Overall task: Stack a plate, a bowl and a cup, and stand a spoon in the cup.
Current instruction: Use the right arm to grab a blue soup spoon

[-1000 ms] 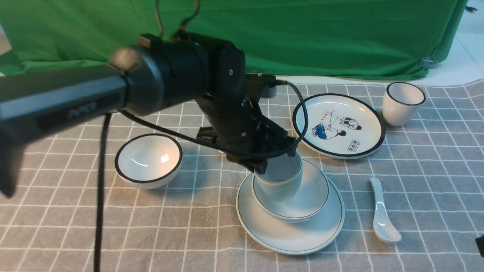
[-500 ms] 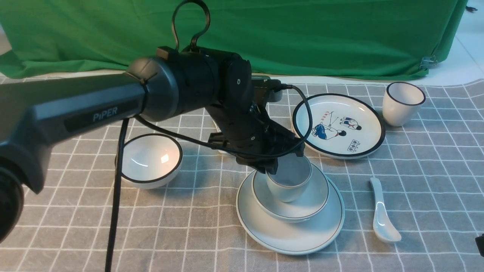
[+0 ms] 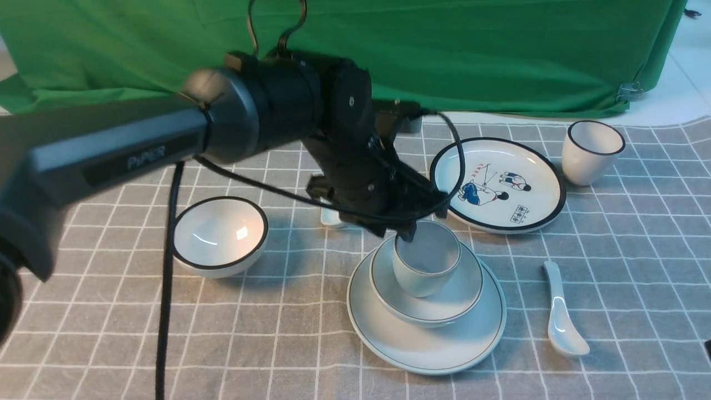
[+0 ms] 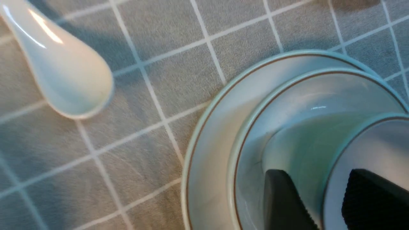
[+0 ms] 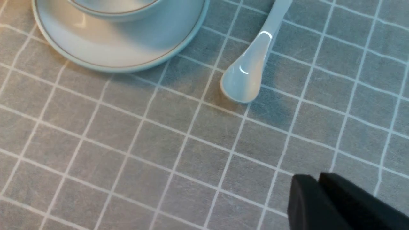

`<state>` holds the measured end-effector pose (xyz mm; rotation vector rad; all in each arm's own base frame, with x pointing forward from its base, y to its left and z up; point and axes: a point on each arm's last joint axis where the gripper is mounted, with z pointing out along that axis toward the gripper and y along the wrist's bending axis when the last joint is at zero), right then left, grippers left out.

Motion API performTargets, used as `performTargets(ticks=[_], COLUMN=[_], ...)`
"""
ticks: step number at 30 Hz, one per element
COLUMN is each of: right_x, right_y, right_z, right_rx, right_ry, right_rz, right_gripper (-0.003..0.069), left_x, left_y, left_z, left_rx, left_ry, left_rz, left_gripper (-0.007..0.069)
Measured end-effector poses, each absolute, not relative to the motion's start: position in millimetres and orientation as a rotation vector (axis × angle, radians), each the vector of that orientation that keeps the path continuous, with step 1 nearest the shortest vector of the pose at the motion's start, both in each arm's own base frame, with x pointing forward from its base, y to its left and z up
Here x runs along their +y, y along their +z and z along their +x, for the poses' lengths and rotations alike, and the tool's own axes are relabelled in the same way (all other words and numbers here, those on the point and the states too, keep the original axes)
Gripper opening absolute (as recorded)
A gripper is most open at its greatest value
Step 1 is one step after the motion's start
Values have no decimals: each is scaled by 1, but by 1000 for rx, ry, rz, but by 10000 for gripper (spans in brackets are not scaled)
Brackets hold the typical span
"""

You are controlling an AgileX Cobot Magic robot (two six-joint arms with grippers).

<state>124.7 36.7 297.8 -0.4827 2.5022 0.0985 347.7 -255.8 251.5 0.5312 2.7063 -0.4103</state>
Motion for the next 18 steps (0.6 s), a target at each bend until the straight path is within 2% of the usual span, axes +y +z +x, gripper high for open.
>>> performTargets(ticks=[1, 2, 4, 5, 7, 11, 15, 18], right_x=[36, 36, 38, 39, 42, 51, 57, 63], right_y=[305, 306, 317, 316, 323, 322, 308, 289], right_z=[131, 133, 150, 153, 171, 210, 243, 271], right_rx=[2534, 2545, 2634, 2653, 2693, 2743, 2791, 2828], right_ry=[74, 61, 10, 6, -16, -26, -23, -22], right_rz=[-468, -470, -481, -485, -496, -489, -412, -386], right_gripper=[39, 36, 17, 17, 17, 17, 38, 134], left_x=[-252, -251, -241, -239, -229, -204, -178, -153], left_y=[271, 273, 309, 314, 338, 373, 372, 352], left_z=[347, 347, 340, 338, 328, 295, 258, 222], left_rx=[2660, 2653, 2564, 2556, 2513, 2434, 2401, 2355], left_ry=[-379, -377, -354, -352, -338, -329, -335, -367], left_rz=[543, 542, 548, 547, 551, 545, 537, 504], left_gripper=[251, 247, 169, 155, 75, 10, 8, 8])
